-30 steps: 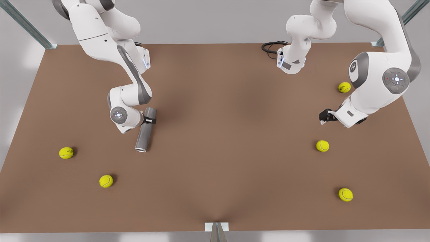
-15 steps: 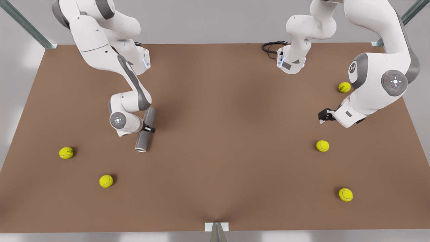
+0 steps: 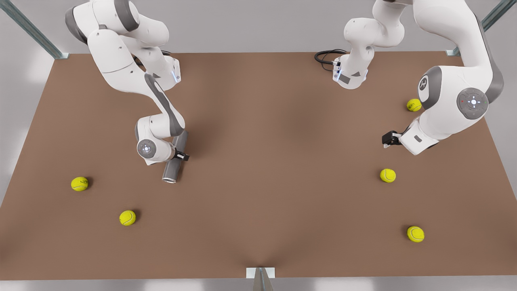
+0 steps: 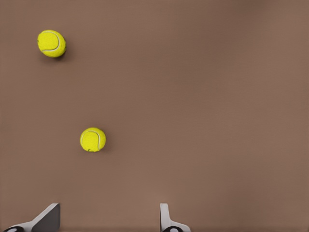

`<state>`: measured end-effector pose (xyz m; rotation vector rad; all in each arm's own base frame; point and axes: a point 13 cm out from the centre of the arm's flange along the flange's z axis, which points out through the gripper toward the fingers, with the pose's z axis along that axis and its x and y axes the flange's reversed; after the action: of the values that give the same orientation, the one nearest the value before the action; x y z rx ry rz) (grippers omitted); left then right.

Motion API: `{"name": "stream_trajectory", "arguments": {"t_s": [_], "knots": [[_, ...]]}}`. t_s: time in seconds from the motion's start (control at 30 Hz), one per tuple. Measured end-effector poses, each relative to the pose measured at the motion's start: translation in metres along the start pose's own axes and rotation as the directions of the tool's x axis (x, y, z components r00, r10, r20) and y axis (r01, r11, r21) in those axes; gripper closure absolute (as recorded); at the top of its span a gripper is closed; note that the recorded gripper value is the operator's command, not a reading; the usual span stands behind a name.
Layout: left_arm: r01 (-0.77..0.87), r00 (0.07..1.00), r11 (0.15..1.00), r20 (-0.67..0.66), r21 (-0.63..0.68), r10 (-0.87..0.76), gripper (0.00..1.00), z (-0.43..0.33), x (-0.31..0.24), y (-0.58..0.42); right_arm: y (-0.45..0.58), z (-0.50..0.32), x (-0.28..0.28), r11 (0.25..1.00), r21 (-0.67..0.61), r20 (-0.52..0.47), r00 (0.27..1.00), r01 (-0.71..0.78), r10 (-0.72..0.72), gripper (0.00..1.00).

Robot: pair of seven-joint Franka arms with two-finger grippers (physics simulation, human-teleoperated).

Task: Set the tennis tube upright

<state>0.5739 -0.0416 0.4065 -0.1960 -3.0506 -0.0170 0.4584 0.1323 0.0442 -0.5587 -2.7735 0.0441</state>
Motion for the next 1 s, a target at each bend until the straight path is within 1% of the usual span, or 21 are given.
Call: {"name": "stream_trajectory", "arguments": {"t_s": [0.1,0.13,0.17,0.27,0.33,0.4,0.5,0.6,0.7,0.77,0.8,0.87,0.93,1.0], "knots": [[0.000,1.000,1.000,-0.004,0.000,0.000,0.00,0.002,0.000,0.000,-0.001,0.003,-0.001,1.000,-0.001,0.000,1.000,0.005,-0.005,0.00],[0.000,1.000,1.000,-0.006,0.000,0.000,0.00,0.003,0.000,0.000,-0.001,0.003,-0.001,1.000,-0.001,0.000,1.000,0.007,-0.007,0.09],[0.000,1.000,1.000,-0.007,0.000,0.000,0.00,0.003,0.000,0.000,-0.001,0.003,-0.001,1.000,-0.001,0.001,1.000,0.009,-0.009,0.27],[-0.001,1.000,1.000,-0.009,0.000,0.001,0.00,0.004,-0.001,-0.001,-0.001,0.003,-0.003,1.000,-0.009,0.002,1.000,0.015,-0.015,0.39],[-0.001,1.000,1.000,-0.009,0.000,0.001,0.00,0.004,-0.001,-0.001,0.000,0.002,-0.004,1.000,-0.014,0.003,1.000,0.022,-0.022,0.40],[-0.001,1.000,1.000,-0.009,0.000,0.001,0.00,0.004,-0.001,-0.001,0.000,0.001,-0.004,0.999,-0.016,0.004,1.000,0.030,-0.030,0.38],[-0.001,1.000,1.000,-0.010,0.000,0.001,0.00,0.004,0.000,-0.001,0.003,-0.002,-0.006,0.999,-0.020,0.010,0.999,0.044,-0.044,0.38],[-0.001,1.000,1.000,-0.012,0.000,0.001,0.00,0.004,0.001,-0.001,0.015,-0.022,-0.017,0.997,-0.036,0.036,0.997,0.071,-0.070,0.37],[-0.001,1.000,1.000,-0.013,0.000,0.001,0.00,0.004,0.001,-0.001,0.036,-0.045,-0.022,0.990,-0.041,0.061,0.989,0.138,-0.135,0.37],[-0.001,1.000,1.000,-0.014,0.000,0.001,0.00,0.004,0.001,-0.001,0.068,-0.063,-0.015,0.973,-0.035,0.084,0.971,0.227,-0.224,0.37],[-0.001,1.000,1.000,-0.014,0.000,0.001,0.00,0.004,0.001,-0.001,0.095,-0.073,-0.003,0.956,-0.025,0.097,0.953,0.292,-0.289,0.37],[-0.001,1.000,1.000,-0.015,0.000,0.001,0.00,0.004,0.001,-0.001,0.160,-0.089,0.025,0.900,0.011,0.127,0.892,0.436,-0.434,0.37],[-0.001,1.000,1.000,-0.017,0.000,0.001,0.00,0.005,0.002,-0.001,0.220,-0.096,0.040,0.829,0.079,0.156,0.814,0.554,-0.559,0.37],[0.000,1.000,1.000,-0.018,0.000,0.000,0.00,0.005,0.002,-0.001,0.271,-0.084,0.066,0.737,0.154,0.152,0.721,0.658,-0.676,0.37]]}}
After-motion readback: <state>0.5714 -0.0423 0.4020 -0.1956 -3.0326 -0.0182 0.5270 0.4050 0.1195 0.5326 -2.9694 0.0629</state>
